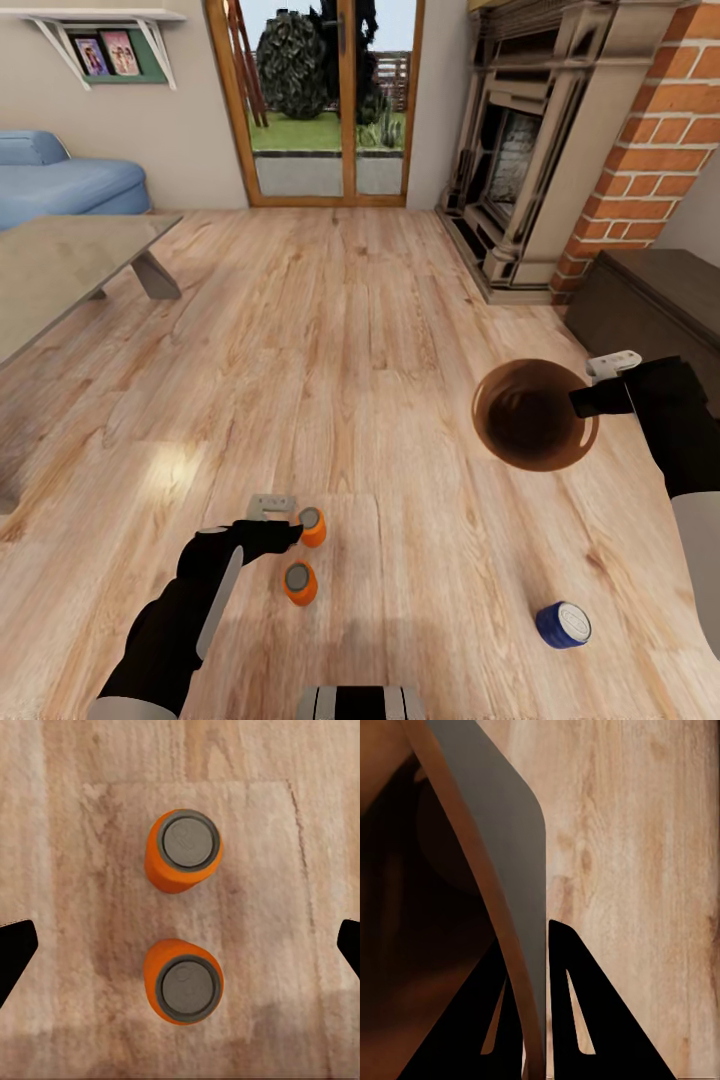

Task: Put the three can of soda from the living room inside the tash can in the kitchen.

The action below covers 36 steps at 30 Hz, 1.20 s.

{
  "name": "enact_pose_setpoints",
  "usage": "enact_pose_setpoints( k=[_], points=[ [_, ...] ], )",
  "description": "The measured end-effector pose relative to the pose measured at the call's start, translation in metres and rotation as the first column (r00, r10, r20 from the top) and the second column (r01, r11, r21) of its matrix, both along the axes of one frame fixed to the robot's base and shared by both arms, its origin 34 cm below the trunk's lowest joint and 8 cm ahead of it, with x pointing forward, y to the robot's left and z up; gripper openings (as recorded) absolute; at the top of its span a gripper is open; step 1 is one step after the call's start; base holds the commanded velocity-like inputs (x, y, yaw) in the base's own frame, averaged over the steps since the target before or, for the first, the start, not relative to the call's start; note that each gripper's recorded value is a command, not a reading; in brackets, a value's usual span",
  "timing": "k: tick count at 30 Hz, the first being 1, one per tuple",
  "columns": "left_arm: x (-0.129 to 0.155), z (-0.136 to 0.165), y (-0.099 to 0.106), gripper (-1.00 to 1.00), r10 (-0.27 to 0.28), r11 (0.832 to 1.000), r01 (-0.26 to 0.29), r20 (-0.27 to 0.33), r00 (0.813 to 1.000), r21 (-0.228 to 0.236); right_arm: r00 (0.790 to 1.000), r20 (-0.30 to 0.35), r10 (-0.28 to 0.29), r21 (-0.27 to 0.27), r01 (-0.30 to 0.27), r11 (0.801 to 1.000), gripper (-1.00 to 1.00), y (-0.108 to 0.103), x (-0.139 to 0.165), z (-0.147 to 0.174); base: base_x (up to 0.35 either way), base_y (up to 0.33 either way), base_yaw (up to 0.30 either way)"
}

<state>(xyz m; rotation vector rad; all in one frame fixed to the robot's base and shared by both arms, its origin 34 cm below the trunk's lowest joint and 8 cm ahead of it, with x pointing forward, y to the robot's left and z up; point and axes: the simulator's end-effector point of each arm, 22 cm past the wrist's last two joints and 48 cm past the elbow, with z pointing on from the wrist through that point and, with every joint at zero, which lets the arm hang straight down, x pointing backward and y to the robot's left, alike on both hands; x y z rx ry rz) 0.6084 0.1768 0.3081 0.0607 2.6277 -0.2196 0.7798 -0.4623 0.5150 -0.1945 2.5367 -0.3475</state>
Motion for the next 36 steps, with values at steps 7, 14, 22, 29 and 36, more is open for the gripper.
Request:
enact_pose_setpoints(
  k=[7, 14, 22, 29, 36],
  points=[
    [-0.002, -0.006, -0.001, 1.0, -0.001, 1.0, 0.001, -0.012, 1.0, -0.001, 1.0, -0.012, 0.001, 0.001, -0.001, 1.0, -1.0, 0.001, 0.0, -0.009, 0.0, 0.0, 0.0],
    [-0.007, -0.018, -0.001, 1.0, -0.002, 1.0, 0.002, -0.032, 0.999, -0.001, 0.999, -0.035, 0.0, -0.002, 0.0, 1.0, -1.0, 0.0, -0.001, -0.025, 0.0, 0.0, 0.0],
    [-0.014, -0.035, -0.002, 1.0, -0.003, 1.0, 0.003, -0.066, 0.998, -0.003, 0.998, -0.07, 0.001, -0.002, -0.001, 1.0, -1.0, 0.0, -0.002, -0.049, 0.0, 0.0, 0.0],
    [-0.02, -0.048, -0.002, 1.0, -0.003, 1.0, 0.003, -0.09, 0.996, -0.002, 0.996, -0.094, 0.0, -0.003, 0.0, 1.0, -1.0, -0.001, -0.004, -0.067, 0.0, 0.0, 0.0],
    [-0.02, -0.048, -0.003, 1.0, -0.003, 1.0, 0.003, -0.09, 0.996, -0.004, 0.995, -0.095, 0.0, -0.004, 0.0, 1.0, -1.0, -0.001, -0.004, -0.067, 0.008, 0.0, 0.0]
  ],
)
